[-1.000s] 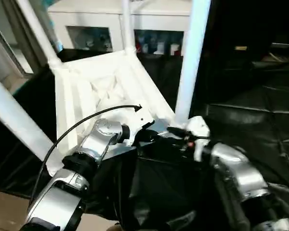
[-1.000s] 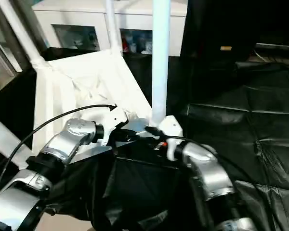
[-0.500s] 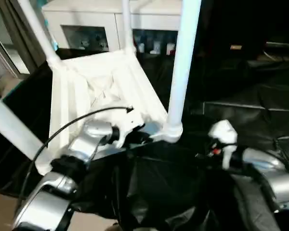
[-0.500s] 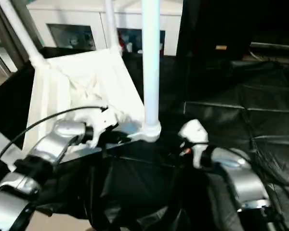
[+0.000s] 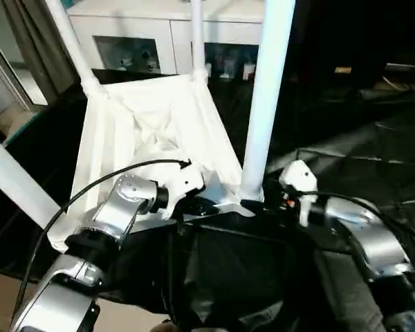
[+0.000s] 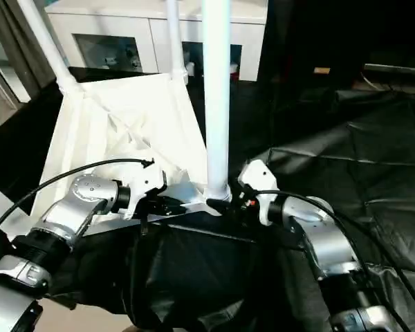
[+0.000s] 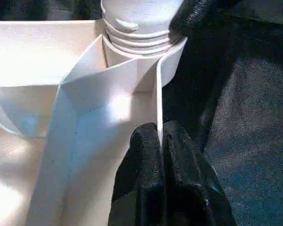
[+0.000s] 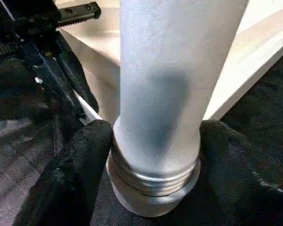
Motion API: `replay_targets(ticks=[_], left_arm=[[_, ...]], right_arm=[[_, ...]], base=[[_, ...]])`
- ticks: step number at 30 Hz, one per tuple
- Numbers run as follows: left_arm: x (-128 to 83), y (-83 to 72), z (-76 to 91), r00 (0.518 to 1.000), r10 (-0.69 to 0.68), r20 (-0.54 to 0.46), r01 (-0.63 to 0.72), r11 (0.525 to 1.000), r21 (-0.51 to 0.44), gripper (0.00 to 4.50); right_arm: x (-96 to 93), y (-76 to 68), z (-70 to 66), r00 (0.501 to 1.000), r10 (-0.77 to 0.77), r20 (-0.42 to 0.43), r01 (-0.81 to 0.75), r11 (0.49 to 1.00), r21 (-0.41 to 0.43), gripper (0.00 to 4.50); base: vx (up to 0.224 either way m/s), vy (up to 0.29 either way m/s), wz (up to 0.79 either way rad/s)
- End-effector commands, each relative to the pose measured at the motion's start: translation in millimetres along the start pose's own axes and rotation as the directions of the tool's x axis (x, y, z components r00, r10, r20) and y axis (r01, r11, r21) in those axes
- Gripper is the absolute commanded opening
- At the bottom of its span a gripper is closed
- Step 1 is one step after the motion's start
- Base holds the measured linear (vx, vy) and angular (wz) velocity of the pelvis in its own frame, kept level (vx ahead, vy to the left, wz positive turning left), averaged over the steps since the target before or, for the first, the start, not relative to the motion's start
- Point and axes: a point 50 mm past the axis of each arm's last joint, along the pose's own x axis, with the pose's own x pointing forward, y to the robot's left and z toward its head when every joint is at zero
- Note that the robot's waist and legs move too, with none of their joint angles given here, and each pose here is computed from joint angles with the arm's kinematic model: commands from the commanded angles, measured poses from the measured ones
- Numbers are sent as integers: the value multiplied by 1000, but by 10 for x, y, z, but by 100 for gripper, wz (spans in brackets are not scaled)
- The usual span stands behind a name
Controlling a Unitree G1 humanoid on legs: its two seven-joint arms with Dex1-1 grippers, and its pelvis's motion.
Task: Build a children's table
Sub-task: Rotate leg to tighten
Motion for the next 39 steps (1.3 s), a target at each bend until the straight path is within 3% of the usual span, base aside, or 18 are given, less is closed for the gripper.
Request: replay_targets(ticks=[1,3,12,15,17,21,26,27,29,33,39], left_arm=[[49,-79,-68,999,-37,-5,36,999,-21,0],[39,-84,-80,999,-35,-8,35,999,-22,0],[50,-46,-109,999,27,-26,-28,999,-45,0],[122,30,-86,992,120,-28,-122,989,-78,0],[249,99,-9,977,210,-28,-212,972,-104,0],[400,106,101,972,234,-18,-234,965,-114,0],[622,46,268,979,205,5,-204,976,-80,0],[622,46,268,979,205,5,-204,976,-80,0],[645,28,285,983,182,10,-181,981,-67,0],[560,-23,228,997,79,21,-78,997,-28,0],[402,-59,113,1000,-13,2,13,1000,7,0]], right_arm=[[46,26,-3,999,39,-10,-39,999,-7,288],[55,22,-8,999,42,-9,-43,999,-7,268],[115,36,-82,1000,-2,8,2,999,37,257],[170,11,-151,989,-149,19,146,983,113,256],[255,31,-244,955,-296,0,290,938,189,256],[384,103,-286,928,-371,-30,368,902,228,256],[671,268,-159,931,-366,7,354,906,231,256],[671,268,-159,931,-366,7,354,906,231,312],[693,282,-95,939,-341,44,322,917,235,326],[531,205,-42,954,-292,73,279,949,146,363],[264,124,-59,982,-175,68,170,983,76,363]], base=[[0,0,0],[0,0,0],[0,0,0],[0,0,0],[0,0,0],[0,0,0],[0,0,0],[0,0,0],[0,0,0],[0,0,0],[0,0,0]])
